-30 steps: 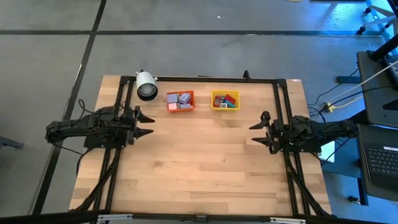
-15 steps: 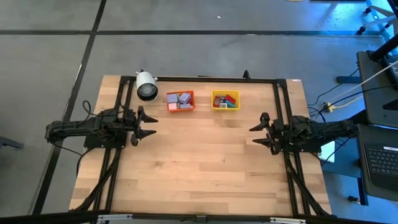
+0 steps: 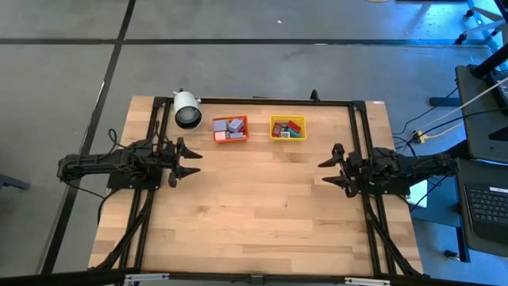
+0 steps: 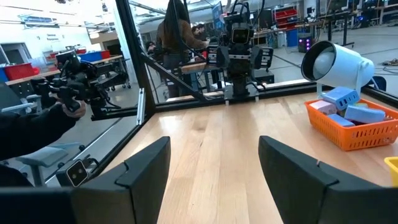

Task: Pick & Place Office items
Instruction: Return to Home Position

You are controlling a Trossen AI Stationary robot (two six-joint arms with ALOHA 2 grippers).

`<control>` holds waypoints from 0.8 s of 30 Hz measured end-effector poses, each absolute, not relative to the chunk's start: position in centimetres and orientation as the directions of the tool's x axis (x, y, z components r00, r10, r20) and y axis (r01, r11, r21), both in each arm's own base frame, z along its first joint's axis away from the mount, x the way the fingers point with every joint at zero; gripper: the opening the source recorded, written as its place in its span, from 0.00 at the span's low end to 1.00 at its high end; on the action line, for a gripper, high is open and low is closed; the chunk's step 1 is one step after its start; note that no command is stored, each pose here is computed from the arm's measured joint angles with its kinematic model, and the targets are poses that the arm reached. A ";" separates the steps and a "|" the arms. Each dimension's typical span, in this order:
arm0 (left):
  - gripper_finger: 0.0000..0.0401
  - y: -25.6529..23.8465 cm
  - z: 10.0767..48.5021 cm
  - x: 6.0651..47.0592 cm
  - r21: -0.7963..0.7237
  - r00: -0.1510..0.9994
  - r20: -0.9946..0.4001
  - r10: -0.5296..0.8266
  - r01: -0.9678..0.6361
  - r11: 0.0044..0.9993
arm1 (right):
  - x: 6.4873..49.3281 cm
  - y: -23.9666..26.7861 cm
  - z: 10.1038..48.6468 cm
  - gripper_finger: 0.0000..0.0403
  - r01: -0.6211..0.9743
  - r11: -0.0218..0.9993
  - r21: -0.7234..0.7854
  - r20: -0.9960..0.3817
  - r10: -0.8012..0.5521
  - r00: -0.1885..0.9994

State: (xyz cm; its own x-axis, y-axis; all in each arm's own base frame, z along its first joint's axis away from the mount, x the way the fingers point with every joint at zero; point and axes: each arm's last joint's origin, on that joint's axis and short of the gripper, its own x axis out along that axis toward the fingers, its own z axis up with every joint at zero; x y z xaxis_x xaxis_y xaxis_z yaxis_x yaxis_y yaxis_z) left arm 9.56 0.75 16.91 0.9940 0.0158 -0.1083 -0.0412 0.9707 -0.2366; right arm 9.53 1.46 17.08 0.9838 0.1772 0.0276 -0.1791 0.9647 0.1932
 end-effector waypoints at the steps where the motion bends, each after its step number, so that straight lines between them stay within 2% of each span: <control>1: 0.63 0.8 16.9 9.6 -0.237 0.994 -0.108 0.016 -0.041 0.971 | 9.5 1.5 17.1 0.61 -0.179 0.965 0.194 0.028 0.177 0.984; 11: 0.63 0.8 16.9 9.6 -0.252 0.994 -0.111 0.022 -0.050 0.966 | 9.5 1.4 17.1 0.61 -0.174 0.975 0.141 0.028 0.171 0.985; 17: 0.63 0.8 16.9 9.6 -0.175 0.993 -0.111 0.025 -0.044 0.984 | 9.5 1.4 17.1 0.61 -0.149 0.985 0.087 0.026 0.147 0.989; 24: 0.63 0.8 16.9 9.6 -0.118 0.993 -0.112 0.025 -0.038 0.992 | 9.5 1.4 17.0 0.61 -0.149 0.984 0.093 0.023 0.147 0.989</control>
State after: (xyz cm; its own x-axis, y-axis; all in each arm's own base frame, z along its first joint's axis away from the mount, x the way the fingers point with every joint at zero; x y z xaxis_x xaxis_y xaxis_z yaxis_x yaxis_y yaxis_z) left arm 9.55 0.78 16.88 0.9934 0.0251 -0.1118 -0.0383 0.9923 -0.1179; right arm 9.55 1.38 17.03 0.9888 0.1474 0.0231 -0.1490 0.9845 0.0929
